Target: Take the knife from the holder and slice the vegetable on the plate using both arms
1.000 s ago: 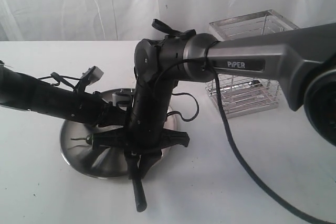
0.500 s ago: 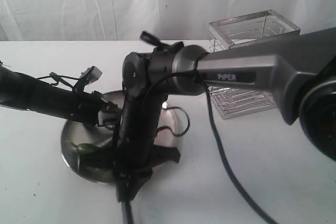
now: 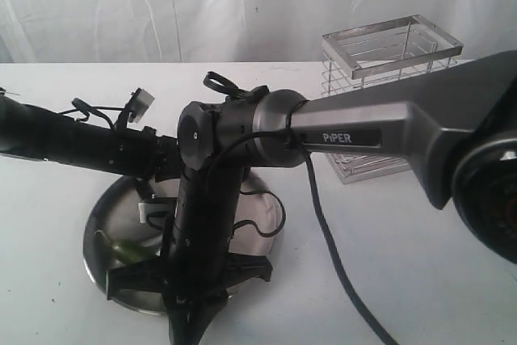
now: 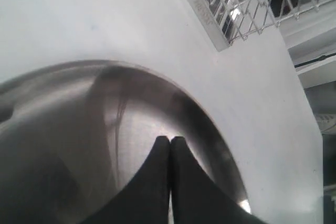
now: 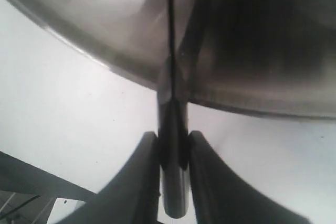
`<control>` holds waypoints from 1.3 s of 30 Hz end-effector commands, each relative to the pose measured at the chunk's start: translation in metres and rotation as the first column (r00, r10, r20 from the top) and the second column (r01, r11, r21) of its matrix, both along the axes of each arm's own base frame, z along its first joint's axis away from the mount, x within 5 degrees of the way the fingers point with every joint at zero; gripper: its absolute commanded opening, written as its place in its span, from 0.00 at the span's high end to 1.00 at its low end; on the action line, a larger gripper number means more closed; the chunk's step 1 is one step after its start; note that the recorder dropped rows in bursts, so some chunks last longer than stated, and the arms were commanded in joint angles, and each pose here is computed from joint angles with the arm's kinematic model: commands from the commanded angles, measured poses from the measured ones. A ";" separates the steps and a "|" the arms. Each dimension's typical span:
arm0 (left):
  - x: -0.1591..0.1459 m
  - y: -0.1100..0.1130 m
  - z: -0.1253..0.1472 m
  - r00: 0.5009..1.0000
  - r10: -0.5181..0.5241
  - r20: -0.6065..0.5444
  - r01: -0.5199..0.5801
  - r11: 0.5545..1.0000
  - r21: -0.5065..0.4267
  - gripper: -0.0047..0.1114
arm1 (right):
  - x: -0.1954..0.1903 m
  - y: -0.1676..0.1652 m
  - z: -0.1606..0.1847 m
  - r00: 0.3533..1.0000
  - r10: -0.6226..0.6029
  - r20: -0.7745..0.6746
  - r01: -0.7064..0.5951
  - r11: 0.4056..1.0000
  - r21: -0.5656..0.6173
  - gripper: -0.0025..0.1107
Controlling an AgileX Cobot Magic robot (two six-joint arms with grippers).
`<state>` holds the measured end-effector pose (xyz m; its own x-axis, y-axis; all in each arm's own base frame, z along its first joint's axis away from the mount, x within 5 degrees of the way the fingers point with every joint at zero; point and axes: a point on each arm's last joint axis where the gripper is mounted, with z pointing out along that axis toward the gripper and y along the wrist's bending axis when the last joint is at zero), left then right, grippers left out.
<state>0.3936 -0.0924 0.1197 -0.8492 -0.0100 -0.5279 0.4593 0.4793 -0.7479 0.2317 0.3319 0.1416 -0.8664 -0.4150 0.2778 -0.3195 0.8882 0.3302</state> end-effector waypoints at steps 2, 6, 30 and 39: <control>0.008 0.020 0.029 0.995 0.085 0.053 -0.080 0.993 -0.088 0.96 | -0.001 -0.007 0.005 0.999 0.034 0.038 -0.033 0.999 -0.021 0.98; 0.011 0.036 0.052 0.982 0.158 0.106 -0.144 0.982 -0.126 0.96 | 0.000 -0.009 0.013 0.998 0.039 0.057 -0.038 0.999 -0.014 0.98; -0.075 0.061 0.144 0.905 0.254 0.340 -0.182 0.956 -0.230 0.96 | 0.034 -0.063 0.106 0.963 0.116 0.242 -0.183 0.943 0.278 0.98; -0.078 0.009 0.132 0.904 0.164 0.396 -0.120 0.984 -0.134 0.96 | 0.031 -0.058 0.107 0.968 0.087 0.235 -0.156 0.944 0.291 0.98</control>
